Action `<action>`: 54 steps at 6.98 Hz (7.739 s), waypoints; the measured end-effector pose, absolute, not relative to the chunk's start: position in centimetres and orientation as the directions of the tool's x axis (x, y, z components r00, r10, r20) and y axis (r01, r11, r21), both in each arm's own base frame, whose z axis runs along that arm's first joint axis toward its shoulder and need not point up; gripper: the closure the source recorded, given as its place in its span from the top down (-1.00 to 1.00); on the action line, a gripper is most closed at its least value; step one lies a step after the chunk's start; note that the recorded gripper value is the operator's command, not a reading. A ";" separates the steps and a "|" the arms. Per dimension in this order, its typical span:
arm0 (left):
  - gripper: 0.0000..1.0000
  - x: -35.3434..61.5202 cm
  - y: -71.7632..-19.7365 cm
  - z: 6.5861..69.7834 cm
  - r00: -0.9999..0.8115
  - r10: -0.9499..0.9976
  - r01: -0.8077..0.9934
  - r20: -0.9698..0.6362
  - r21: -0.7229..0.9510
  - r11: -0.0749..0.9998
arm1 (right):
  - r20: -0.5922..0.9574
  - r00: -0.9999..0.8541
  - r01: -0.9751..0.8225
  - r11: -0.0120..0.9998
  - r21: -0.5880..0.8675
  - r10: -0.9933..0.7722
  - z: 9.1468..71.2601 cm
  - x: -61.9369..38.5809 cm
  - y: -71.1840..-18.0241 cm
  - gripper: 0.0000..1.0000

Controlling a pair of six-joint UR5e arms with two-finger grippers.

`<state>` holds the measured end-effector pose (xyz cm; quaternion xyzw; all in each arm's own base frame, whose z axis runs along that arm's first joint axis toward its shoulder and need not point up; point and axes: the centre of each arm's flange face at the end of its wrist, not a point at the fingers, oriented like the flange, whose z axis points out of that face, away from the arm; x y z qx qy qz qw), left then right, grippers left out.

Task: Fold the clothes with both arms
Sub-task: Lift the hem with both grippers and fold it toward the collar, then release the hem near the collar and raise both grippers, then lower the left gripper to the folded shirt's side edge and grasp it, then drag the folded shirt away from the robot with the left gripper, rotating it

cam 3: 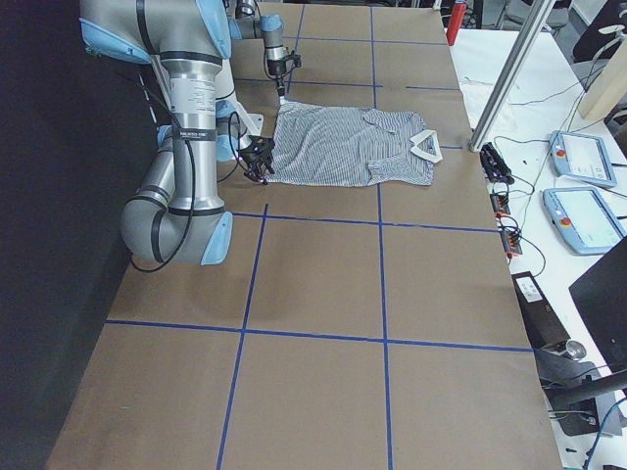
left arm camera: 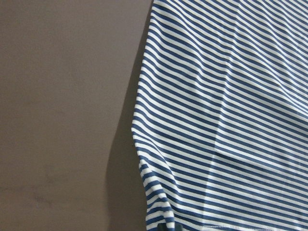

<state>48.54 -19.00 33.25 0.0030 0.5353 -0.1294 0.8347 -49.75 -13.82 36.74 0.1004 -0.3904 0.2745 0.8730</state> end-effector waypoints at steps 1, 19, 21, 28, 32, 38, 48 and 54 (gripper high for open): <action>-1.00 48.5 -19.0 33.2 0.392 -0.212 0.219 -0.895 -0.133 0.967 | 0.738 0.543 -0.559 0.828 -0.039 0.401 36.7 -49.7 -14.0 -0.63; -1.00 32.7 -45.3 15.5 0.593 -0.120 0.325 -0.796 0.100 0.940 | 0.731 0.537 -0.591 0.806 -0.032 0.422 16.9 -35.8 -38.7 -1.00; -1.00 33.8 -52.1 18.0 0.623 -0.118 0.349 -0.773 0.140 0.926 | 0.741 0.517 -0.618 0.786 -0.024 0.430 19.6 -39.5 -47.4 -1.00; 0.90 43.8 -60.7 29.3 0.669 -0.082 0.329 -0.739 0.194 0.924 | 0.699 0.553 -0.636 0.772 0.002 0.453 29.4 -47.6 -59.5 0.98; 1.00 42.5 -57.1 29.4 0.650 0.147 0.181 -0.745 0.340 0.923 | 0.710 0.608 -0.545 0.837 0.046 0.356 28.7 -45.2 -61.0 1.00; 0.21 41.6 -46.4 33.3 0.474 0.119 0.195 -0.873 0.235 0.952 | 0.721 0.680 -0.354 0.921 0.163 0.133 31.0 -36.4 -61.3 1.00; -0.62 48.5 -39.0 36.6 0.483 -0.078 0.253 -0.872 0.053 0.966 | 0.721 0.680 -0.351 0.922 0.166 0.129 31.3 -35.4 -61.6 1.00; -1.00 47.3 -39.8 36.8 0.498 -0.036 0.252 -0.866 0.105 0.962 | 0.719 0.682 -0.352 0.922 0.163 0.134 31.8 -35.4 -61.5 1.00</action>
